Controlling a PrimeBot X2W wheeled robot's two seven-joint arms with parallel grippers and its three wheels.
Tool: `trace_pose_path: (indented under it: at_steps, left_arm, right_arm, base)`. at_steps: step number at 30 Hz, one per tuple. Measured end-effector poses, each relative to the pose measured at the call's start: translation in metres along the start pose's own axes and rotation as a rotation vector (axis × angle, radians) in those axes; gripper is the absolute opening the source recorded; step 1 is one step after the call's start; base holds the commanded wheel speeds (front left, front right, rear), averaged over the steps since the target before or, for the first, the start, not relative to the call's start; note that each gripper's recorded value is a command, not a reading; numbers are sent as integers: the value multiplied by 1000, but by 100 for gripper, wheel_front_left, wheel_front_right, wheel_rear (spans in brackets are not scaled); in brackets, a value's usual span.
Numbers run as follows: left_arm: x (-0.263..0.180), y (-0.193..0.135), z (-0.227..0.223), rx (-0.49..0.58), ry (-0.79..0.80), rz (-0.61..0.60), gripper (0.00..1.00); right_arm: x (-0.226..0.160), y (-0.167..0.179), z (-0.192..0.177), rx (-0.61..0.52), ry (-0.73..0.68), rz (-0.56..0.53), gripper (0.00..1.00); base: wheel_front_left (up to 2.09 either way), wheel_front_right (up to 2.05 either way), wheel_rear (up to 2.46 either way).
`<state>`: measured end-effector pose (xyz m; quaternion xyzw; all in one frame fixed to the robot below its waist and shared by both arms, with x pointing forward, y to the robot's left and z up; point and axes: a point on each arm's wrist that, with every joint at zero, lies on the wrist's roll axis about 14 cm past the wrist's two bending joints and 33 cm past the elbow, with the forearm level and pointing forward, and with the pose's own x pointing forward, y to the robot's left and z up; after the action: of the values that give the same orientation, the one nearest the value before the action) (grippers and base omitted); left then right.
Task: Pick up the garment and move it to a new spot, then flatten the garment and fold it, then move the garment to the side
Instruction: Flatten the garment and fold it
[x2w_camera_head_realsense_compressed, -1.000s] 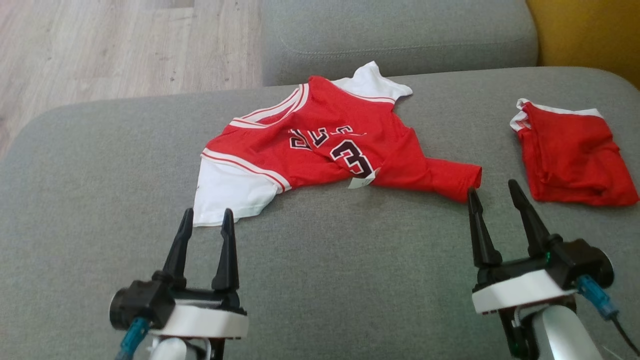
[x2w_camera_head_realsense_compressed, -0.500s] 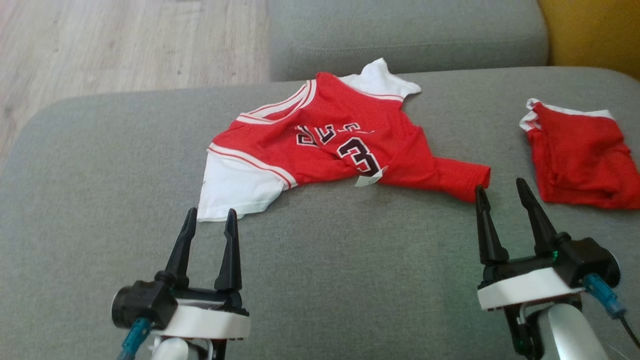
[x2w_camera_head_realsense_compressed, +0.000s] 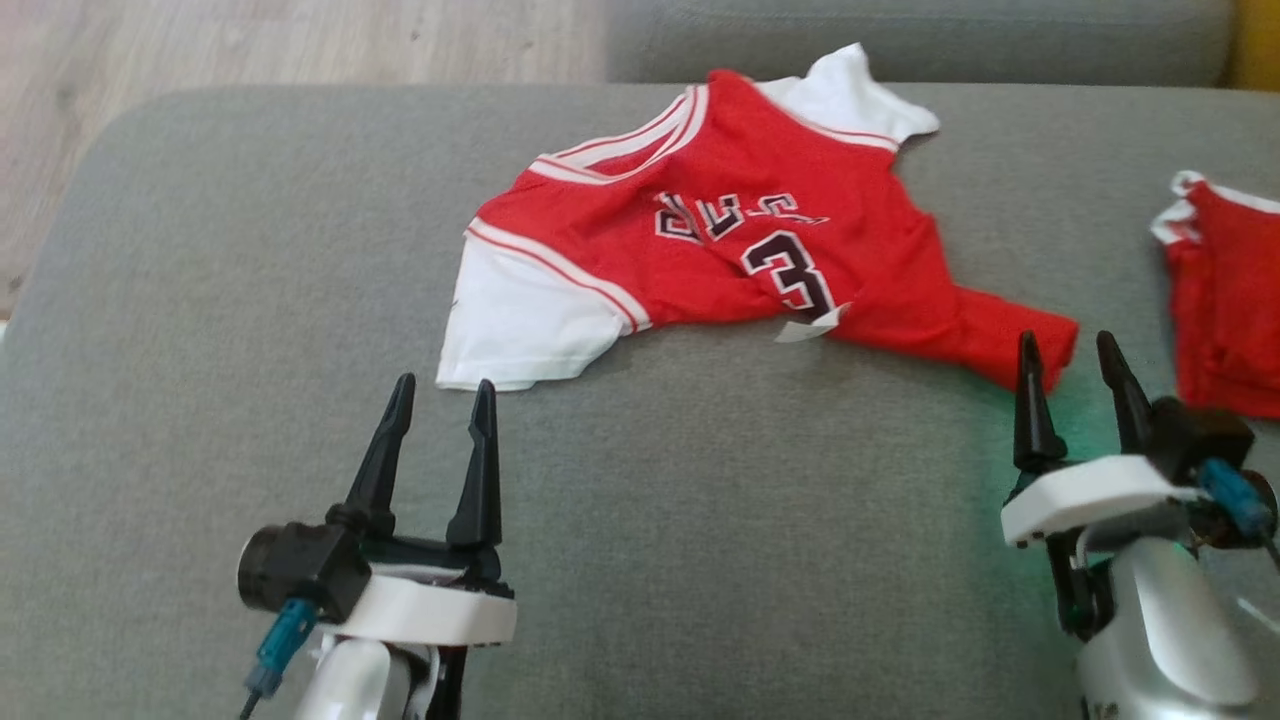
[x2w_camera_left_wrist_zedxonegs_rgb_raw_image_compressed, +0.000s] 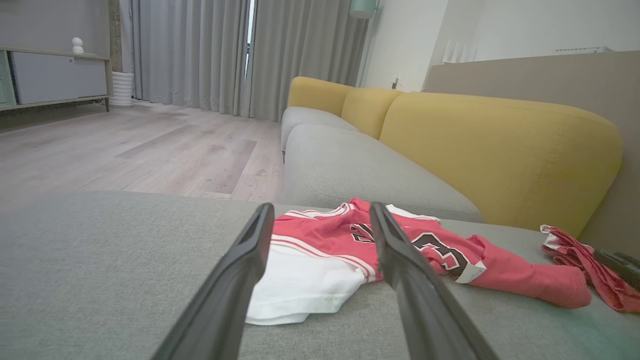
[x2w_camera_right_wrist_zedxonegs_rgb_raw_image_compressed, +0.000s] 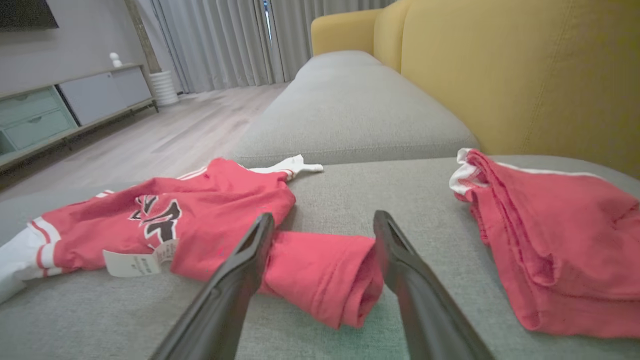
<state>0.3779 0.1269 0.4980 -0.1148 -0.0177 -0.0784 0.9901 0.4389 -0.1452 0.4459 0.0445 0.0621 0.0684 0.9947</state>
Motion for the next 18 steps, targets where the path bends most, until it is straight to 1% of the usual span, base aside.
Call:
trace_pose_path:
  at_steps: [7,14,15,16,18]
  left_arm:
    - [0,9,-8,4,27,25,100]
    - [2,10,-13,6,40,27,100]
    - [3,10,-12,5,39,25,100]
    - [4,9,-11,6,36,23,100]
    - [7,8,-10,7,30,16,100]
  right_arm:
    - [22,-7,-34,6,135,-31,100]
    - [30,-4,-59,14,232,-30,100]
    - [31,-2,-61,16,241,-24,70]
    - [30,1,-63,23,250,-18,0]
    - [29,8,-64,20,254,5,0]
  base:
    - [0,0,0]
    - [0,0,0]
    - [0,0,0]
    - [0,0,0]
    - [0,0,0]
